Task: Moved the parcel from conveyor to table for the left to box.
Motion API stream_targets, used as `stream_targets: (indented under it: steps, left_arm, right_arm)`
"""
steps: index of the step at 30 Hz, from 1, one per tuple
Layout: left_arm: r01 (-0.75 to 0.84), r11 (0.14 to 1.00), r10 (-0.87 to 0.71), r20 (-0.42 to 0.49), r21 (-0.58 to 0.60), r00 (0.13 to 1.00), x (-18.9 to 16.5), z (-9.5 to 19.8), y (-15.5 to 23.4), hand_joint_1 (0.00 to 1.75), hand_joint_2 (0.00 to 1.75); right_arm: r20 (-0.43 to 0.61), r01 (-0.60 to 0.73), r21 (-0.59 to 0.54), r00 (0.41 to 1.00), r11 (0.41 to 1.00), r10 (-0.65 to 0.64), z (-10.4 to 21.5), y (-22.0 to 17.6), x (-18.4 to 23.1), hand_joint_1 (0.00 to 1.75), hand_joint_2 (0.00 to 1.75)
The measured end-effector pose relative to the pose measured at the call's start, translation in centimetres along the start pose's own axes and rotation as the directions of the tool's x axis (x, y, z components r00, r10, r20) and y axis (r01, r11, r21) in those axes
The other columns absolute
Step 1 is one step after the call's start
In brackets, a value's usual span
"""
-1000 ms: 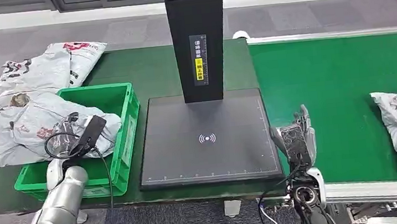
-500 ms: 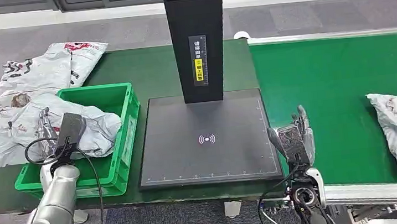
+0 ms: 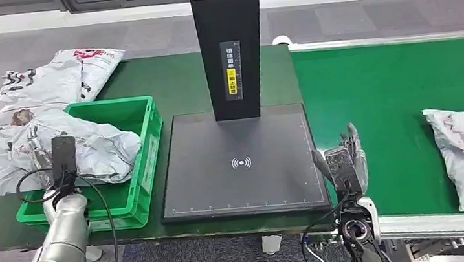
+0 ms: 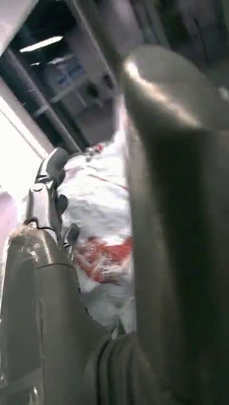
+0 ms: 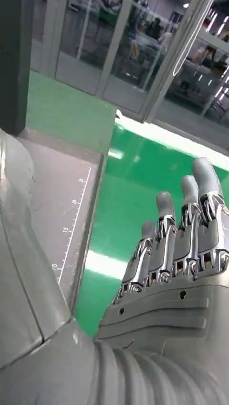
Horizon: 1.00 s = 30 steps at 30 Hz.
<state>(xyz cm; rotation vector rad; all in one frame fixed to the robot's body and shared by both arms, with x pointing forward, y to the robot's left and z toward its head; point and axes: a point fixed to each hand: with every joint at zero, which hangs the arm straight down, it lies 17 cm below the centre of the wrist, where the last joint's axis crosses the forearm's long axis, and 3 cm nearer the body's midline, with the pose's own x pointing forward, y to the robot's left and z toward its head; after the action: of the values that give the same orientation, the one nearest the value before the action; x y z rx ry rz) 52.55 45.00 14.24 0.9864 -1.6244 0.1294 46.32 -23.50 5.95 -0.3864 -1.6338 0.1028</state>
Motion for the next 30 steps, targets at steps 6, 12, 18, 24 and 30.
stream_targets:
  steps: [6, 12, 18, 24, 30]
  left_arm:
    - [-0.206, 0.976, 0.200, 0.083, 0.072, 0.976, 3.6, 0.9, 1.8, 0.00, 0.00]
    - [-0.369, 0.875, 0.431, 0.160, -0.313, 0.888, 12.3, 7.6, -7.6, 0.00, 1.75]
    - [-0.410, 0.812, 0.521, 0.198, -0.415, 0.830, 18.5, 12.0, -11.8, 0.00, 1.75]
    - [-0.451, 0.765, 0.580, 0.188, -0.461, 0.792, 21.6, 12.8, -13.4, 0.00, 1.75]
    - [-0.454, 0.742, 0.599, 0.185, -0.492, 0.779, 23.3, 13.4, -14.8, 0.00, 1.75]
  right_arm:
    - [0.014, 0.017, -0.011, 1.000, 1.000, -0.017, -0.6, 0.0, 0.5, 0.00, 1.75]
    - [0.074, 0.023, 0.000, 0.997, 1.000, -0.023, -2.6, 1.4, 3.5, 0.00, 1.75]
    - [0.107, 0.025, 0.020, 0.994, 0.999, -0.027, -3.6, 3.0, 6.0, 0.00, 1.75]
    - [0.127, 0.033, 0.038, 0.991, 0.999, -0.037, -3.6, 4.0, 7.0, 0.00, 1.75]
    - [0.136, 0.032, 0.044, 0.990, 0.999, -0.037, -3.6, 4.5, 7.5, 0.00, 1.75]
